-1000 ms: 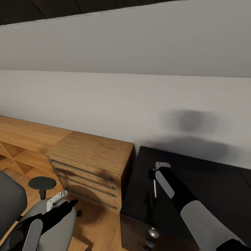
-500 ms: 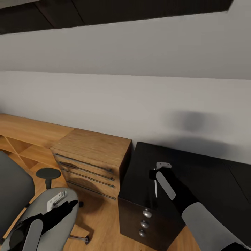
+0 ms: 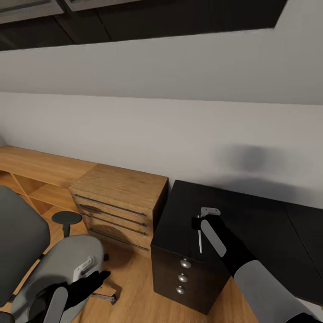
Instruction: In the bedroom, organize the workspace by keeping the computer under the desk, ensuring the monitor is on the desk, placing the keyboard on the desk next to the monitor, placing the mouse on the desk next to the keyboard, moving the folder from the swivel chair onto the desk next to the mouse, stacking the notebook on top of the folder with the pen on top of the notebook, and positioning the swivel chair next to the desk.
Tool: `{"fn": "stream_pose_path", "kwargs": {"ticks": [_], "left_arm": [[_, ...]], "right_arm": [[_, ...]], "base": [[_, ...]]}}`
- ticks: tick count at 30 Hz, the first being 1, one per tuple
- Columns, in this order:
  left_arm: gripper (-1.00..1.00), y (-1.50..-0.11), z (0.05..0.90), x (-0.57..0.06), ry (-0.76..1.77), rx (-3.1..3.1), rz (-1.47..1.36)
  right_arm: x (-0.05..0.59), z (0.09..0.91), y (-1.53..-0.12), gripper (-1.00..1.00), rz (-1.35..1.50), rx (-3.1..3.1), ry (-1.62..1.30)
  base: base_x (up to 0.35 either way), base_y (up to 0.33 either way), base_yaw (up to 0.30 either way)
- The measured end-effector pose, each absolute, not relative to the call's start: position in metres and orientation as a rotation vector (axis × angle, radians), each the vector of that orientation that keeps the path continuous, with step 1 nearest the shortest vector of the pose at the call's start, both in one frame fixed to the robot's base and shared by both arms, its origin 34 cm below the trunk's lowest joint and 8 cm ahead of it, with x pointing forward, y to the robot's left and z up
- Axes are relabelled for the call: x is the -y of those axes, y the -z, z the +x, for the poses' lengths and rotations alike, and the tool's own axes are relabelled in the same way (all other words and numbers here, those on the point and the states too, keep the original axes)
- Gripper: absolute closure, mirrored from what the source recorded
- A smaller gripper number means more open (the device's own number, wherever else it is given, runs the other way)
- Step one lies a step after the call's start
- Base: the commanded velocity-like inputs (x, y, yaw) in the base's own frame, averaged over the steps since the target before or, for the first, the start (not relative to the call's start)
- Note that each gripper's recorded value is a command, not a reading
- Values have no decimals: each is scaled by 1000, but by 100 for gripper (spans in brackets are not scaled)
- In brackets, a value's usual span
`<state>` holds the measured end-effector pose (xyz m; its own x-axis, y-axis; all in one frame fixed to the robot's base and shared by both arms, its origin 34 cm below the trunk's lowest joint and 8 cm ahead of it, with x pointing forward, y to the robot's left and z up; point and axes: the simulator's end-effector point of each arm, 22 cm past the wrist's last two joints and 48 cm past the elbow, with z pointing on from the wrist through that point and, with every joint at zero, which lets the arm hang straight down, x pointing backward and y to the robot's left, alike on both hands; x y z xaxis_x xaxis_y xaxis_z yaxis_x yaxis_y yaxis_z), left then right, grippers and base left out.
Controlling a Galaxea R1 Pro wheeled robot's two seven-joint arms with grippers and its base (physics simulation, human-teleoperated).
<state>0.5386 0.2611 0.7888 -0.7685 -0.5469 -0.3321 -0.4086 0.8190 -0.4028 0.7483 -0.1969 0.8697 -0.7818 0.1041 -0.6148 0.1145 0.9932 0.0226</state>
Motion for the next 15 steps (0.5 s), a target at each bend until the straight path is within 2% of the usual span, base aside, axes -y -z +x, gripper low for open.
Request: {"fn": "stream_pose_path", "kwargs": {"ticks": [10,15], "left_arm": [[-100,-748,497,-225,453,-2734,-673],[-100,-732,480,-220,383,-2793,-608]], "right_arm": [[199,749,-886,100,153,-2461,21],[208,750,-897,100,156,-2446,29]], "base": [[-1,0,0],[0,0,0]]}}
